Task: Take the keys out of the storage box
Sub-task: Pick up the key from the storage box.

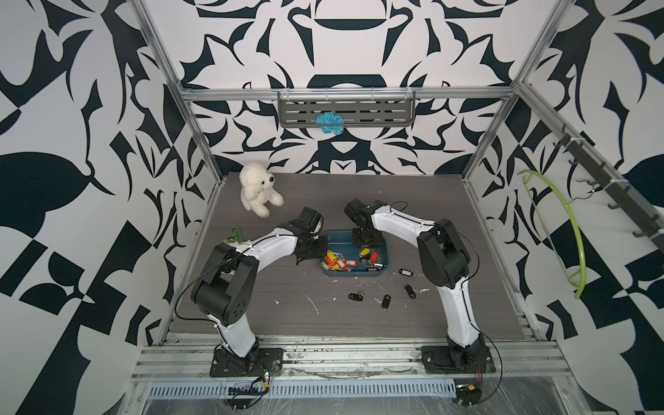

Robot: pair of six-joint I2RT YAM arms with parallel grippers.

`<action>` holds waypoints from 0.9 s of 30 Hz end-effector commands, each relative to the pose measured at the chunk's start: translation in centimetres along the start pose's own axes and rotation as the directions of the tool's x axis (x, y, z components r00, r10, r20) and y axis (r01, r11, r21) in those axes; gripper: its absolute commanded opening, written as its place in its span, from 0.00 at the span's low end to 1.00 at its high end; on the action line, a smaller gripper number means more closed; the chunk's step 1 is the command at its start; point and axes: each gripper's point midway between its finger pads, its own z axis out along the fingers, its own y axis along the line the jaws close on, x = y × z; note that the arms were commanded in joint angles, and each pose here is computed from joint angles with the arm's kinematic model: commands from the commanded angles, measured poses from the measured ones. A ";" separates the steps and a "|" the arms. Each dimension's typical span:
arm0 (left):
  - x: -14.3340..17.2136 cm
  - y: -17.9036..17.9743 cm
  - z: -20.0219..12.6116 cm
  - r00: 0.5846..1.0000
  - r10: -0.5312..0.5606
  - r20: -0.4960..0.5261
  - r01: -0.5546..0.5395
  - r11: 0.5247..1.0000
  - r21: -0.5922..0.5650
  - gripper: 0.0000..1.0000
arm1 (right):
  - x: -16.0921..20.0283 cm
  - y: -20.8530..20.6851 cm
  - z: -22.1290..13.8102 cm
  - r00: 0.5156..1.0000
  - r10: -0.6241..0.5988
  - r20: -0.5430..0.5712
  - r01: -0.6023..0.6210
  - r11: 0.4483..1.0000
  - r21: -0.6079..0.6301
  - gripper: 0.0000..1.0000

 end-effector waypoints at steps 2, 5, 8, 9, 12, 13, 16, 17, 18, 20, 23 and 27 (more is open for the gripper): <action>0.9 0.1 0.1 1.000 0.012 -0.024 -0.012 1.000 0.006 0.26 | -0.5 -0.2 -0.9 1.000 -0.017 0.026 0.017 1.000 0.025 0.29; 0.9 0.1 0.1 1.000 0.012 -0.025 -0.012 1.000 0.006 0.26 | -0.9 -0.8 -0.8 0.999 -0.022 0.047 0.019 0.998 0.063 0.23; 0.9 0.1 0.1 1.000 0.012 -0.026 -0.012 1.000 0.006 0.26 | -0.8 -0.8 -0.5 0.999 -0.023 0.044 0.020 0.997 0.068 0.20; 0.9 0.1 0.1 1.000 0.013 -0.028 -0.013 1.000 0.006 0.26 | -0.8 -0.9 -0.4 0.999 -0.023 0.041 0.020 0.997 0.071 0.18; 0.9 0.1 0.1 1.000 0.013 -0.028 -0.013 1.000 0.006 0.26 | -0.8 -1.0 -0.4 0.999 -0.025 0.044 0.022 0.997 0.077 0.11; 1.0 0.1 0.1 0.999 0.013 -0.029 -0.013 1.000 0.006 0.26 | -0.8 -1.1 -0.5 0.999 -0.025 0.046 0.021 0.997 0.079 0.08; 1.0 0.1 0.2 0.999 0.013 -0.030 -0.012 1.000 0.005 0.26 | -1.0 -1.3 -1.1 0.997 -0.024 0.066 0.019 0.996 0.082 0.00; 1.0 0.1 0.2 0.999 0.014 -0.030 -0.014 1.000 0.006 0.26 | -1.1 -1.4 -1.3 0.997 -0.022 0.074 0.016 0.997 0.081 0.00; 1.0 0.1 0.1 0.999 0.014 -0.029 -0.014 1.000 0.007 0.26 | -1.1 -1.5 -1.7 0.997 -0.022 0.081 0.015 0.997 0.079 0.00; 1.0 0.1 0.1 0.999 0.014 -0.029 -0.014 1.000 0.005 0.26 | -1.3 -1.6 -2.6 0.995 -0.018 0.096 0.011 0.997 0.074 0.00; 0.9 0.1 0.1 0.999 0.014 -0.030 -0.014 1.000 0.006 0.26 | -1.3 -1.8 -4.3 0.993 -0.006 0.119 -0.001 0.998 0.057 0.00; 0.8 0.0 0.0 1.000 0.015 -0.026 -0.015 1.000 0.005 0.26 | -1.2 -2.1 -7.4 0.987 0.013 0.158 -0.016 1.000 0.019 0.00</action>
